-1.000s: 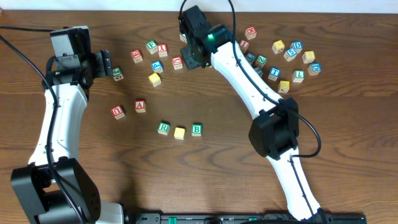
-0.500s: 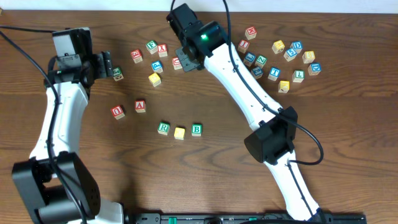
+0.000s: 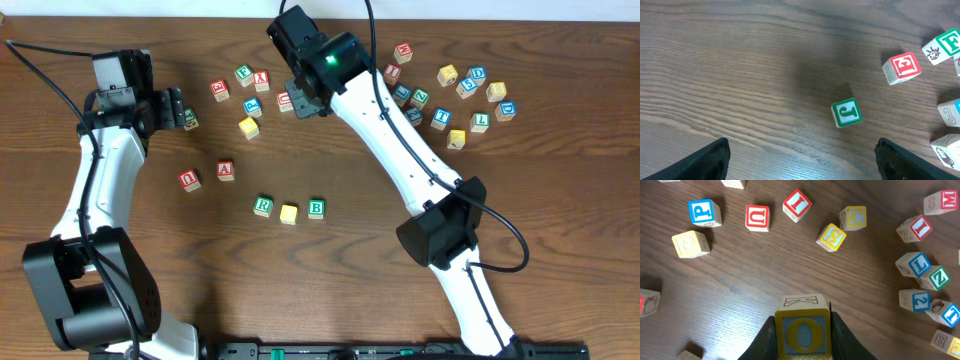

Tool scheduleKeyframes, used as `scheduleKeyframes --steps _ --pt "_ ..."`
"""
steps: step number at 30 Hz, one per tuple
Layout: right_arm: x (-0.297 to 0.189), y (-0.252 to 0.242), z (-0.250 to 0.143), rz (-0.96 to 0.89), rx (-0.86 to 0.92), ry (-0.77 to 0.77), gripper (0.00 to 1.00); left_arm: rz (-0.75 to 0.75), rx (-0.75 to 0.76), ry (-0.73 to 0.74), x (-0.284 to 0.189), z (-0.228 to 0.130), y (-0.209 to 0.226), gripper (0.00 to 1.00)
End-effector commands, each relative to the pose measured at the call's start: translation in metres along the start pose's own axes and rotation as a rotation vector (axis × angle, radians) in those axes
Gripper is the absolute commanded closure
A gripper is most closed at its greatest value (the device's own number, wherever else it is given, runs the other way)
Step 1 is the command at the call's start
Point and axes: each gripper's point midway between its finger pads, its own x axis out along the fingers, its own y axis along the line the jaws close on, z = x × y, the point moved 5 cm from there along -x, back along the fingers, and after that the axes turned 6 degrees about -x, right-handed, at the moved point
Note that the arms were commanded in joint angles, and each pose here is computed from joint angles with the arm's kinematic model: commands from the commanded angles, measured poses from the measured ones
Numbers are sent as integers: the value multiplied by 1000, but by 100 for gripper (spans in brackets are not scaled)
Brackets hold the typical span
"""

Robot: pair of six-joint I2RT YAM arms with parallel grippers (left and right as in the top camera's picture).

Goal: Spell out ROBOT
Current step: 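Lift the yellow O block out of the pile with the right gripper, then carry the yellow O block toward the right of the green B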

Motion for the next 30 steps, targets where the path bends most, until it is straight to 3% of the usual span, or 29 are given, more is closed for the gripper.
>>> scheduleKeyframes --steps 1,30 --pt "-15 -7 3 -2 41 -30 99 13 -5 0 1 -1 7 9" --pt "-26 -25 2 -18 90 -40 97 29 -27 -13 2 2 18 9"
